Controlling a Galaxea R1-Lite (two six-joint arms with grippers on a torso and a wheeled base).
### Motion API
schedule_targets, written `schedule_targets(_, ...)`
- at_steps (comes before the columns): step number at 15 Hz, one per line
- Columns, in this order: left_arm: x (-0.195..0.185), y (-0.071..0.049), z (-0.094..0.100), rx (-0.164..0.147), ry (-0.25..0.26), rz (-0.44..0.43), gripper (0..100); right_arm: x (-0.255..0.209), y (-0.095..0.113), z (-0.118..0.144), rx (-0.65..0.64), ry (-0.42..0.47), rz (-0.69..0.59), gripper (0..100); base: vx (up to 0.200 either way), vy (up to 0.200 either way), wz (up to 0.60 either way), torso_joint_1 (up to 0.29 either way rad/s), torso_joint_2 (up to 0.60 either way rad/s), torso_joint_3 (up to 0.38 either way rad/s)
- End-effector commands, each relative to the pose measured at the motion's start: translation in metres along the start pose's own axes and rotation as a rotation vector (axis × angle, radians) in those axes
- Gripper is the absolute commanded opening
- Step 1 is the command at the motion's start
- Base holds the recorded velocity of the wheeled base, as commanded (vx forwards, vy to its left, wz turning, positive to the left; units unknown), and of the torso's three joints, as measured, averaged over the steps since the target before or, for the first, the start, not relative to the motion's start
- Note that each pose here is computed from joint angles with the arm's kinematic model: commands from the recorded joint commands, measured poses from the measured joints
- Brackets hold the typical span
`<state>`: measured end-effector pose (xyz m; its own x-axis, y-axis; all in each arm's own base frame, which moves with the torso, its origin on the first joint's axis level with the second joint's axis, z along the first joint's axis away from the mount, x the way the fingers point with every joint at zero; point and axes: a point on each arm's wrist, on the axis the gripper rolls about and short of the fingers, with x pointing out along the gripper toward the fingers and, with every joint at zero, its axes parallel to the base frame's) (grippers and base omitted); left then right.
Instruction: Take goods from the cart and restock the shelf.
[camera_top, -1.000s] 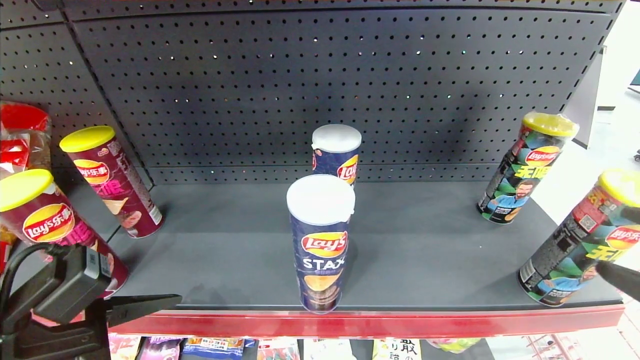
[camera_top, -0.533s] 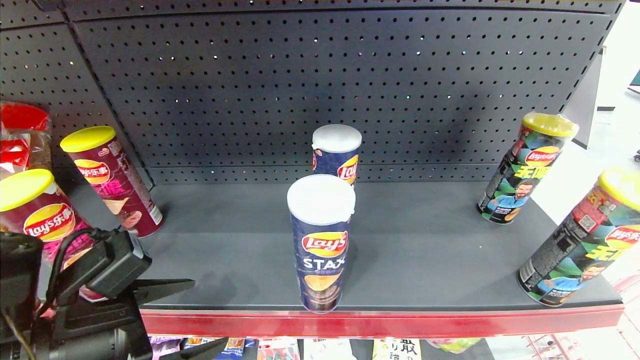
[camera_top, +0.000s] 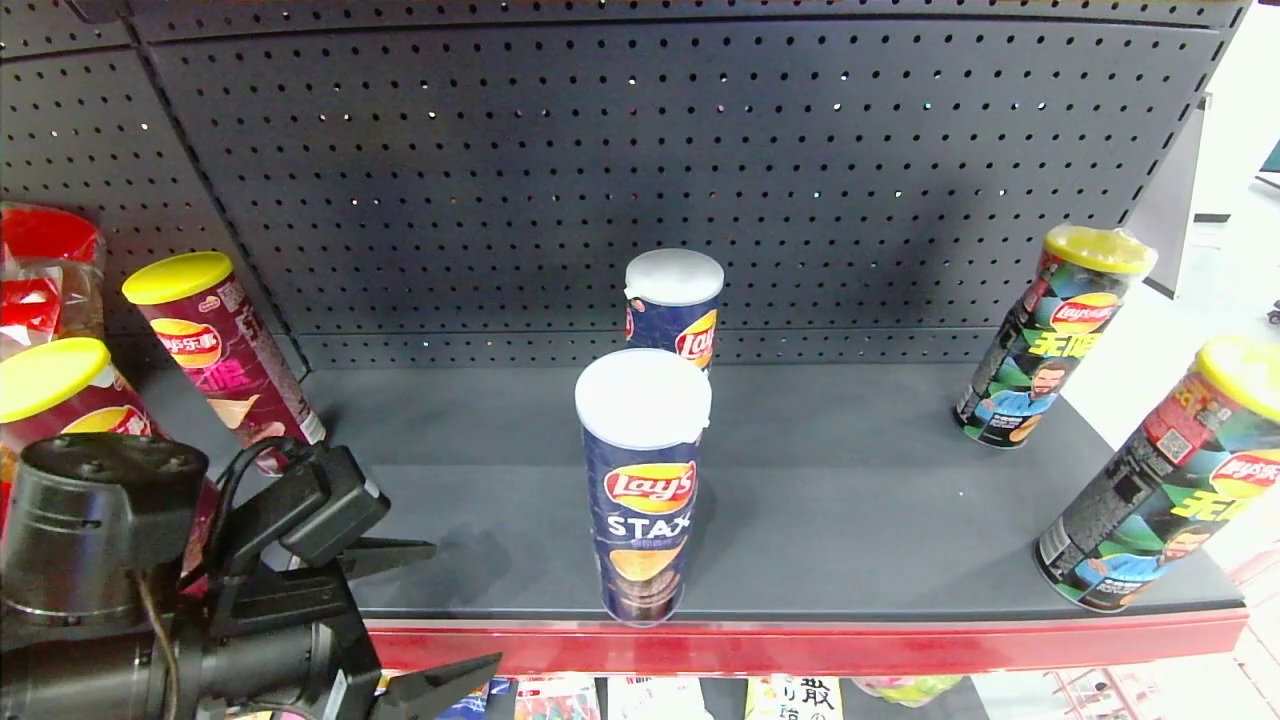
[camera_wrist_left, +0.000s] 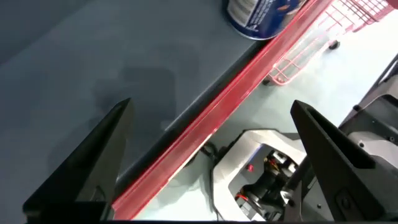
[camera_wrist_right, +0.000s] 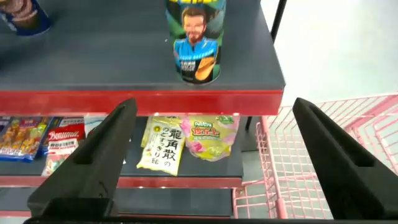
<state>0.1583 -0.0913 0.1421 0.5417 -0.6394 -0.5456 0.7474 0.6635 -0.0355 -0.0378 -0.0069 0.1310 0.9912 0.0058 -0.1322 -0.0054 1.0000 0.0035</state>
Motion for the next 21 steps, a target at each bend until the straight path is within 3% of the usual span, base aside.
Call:
schedule_targets(1, 0.014, 0.003, 0.004, -0.004, 0.031, -0.013, 100, 0.002, 0.000, -0.011, -0.001, 0.008, 0.001, 100, 0.000, 0.000, 0.00, 0.000, 0.00, 0.000)
schedule_targets(7, 0.037, 0.011, 0.026, 0.009, 0.021, -0.024, 100, 0.005, 0.000, -0.019, -0.013, 0.035, 0.000, 100, 0.000, 0.000, 0.00, 0.000, 0.00, 0.000)
schedule_targets(21, 0.067, 0.022, 0.042, 0.028, 0.030, -0.027, 100, 0.008, 0.000, -0.024, -0.016, 0.056, -0.001, 100, 0.000, 0.000, 0.00, 0.000, 0.00, 0.000)
